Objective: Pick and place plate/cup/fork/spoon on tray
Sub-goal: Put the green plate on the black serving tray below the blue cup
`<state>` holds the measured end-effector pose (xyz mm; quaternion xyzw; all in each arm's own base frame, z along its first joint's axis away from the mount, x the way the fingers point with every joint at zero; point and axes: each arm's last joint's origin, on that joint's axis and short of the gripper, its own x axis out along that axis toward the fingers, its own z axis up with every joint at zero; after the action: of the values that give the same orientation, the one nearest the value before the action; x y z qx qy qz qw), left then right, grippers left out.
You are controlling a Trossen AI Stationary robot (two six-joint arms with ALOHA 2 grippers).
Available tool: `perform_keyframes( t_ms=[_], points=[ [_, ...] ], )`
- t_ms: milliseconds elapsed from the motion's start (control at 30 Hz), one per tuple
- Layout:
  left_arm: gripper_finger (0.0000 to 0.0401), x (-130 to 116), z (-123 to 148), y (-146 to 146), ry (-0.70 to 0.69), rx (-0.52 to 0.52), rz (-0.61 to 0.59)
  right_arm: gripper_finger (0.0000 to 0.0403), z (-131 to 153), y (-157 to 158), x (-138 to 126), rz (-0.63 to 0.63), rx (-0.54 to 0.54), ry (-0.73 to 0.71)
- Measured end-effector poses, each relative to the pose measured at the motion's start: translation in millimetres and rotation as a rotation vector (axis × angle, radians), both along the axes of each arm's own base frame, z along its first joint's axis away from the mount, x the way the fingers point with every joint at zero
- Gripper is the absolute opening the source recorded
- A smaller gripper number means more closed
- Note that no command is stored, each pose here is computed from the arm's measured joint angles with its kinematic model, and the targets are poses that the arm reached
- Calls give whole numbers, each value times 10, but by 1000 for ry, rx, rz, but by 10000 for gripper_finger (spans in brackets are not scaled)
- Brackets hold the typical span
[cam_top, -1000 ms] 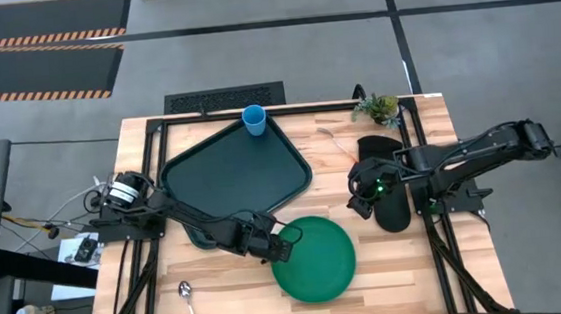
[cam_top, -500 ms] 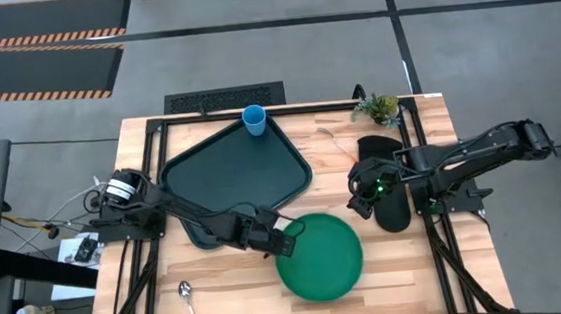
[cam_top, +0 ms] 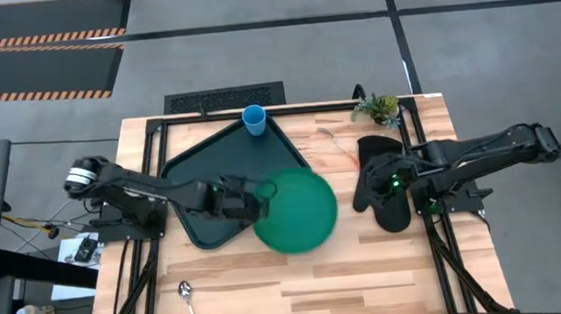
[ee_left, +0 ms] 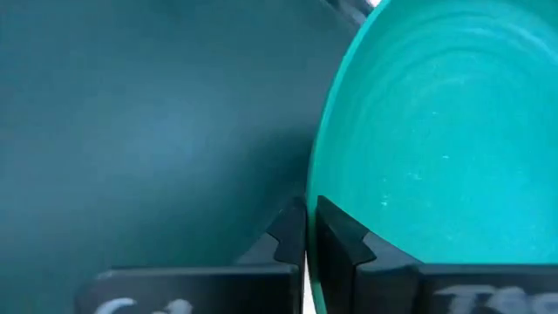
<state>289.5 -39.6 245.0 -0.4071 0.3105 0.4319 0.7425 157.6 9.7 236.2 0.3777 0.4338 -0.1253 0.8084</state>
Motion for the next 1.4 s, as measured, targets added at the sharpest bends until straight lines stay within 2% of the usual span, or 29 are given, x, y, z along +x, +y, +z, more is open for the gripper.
perform_keyframes(
  t_ms=[133, 233, 400, 567, 867, 1000, 1167, 1400],
  points=[
    [0, -66, -61, 318, 25, 24, 106, 115, 57, -19, -72, -36, -39, -40],
    [0, -98, -172, 537, 47, 1, 166, 115, 77, -28, -107, -52, -59, -52],
    [0, -167, -406, 856, 30, -57, 240, 115, 71, -33, -115, -56, -77, -43],
    [0, -227, -463, 1061, 46, -70, 274, 115, 64, -34, -103, -57, -84, -40],
    [0, -274, -472, 1194, 75, -75, 276, 115, 64, -35, -102, -53, -94, -41],
    [0, -325, -582, 1248, 62, -104, 287, 115, 64, -36, -102, -51, -95, -42],
    [0, -376, -680, 1235, 72, -124, 293, 115, 65, -36, -101, -43, -104, -43],
    [0, -370, -691, 1245, 53, -101, 306, 115, 65, -36, -101, -42, -105, -44]
  ],
)
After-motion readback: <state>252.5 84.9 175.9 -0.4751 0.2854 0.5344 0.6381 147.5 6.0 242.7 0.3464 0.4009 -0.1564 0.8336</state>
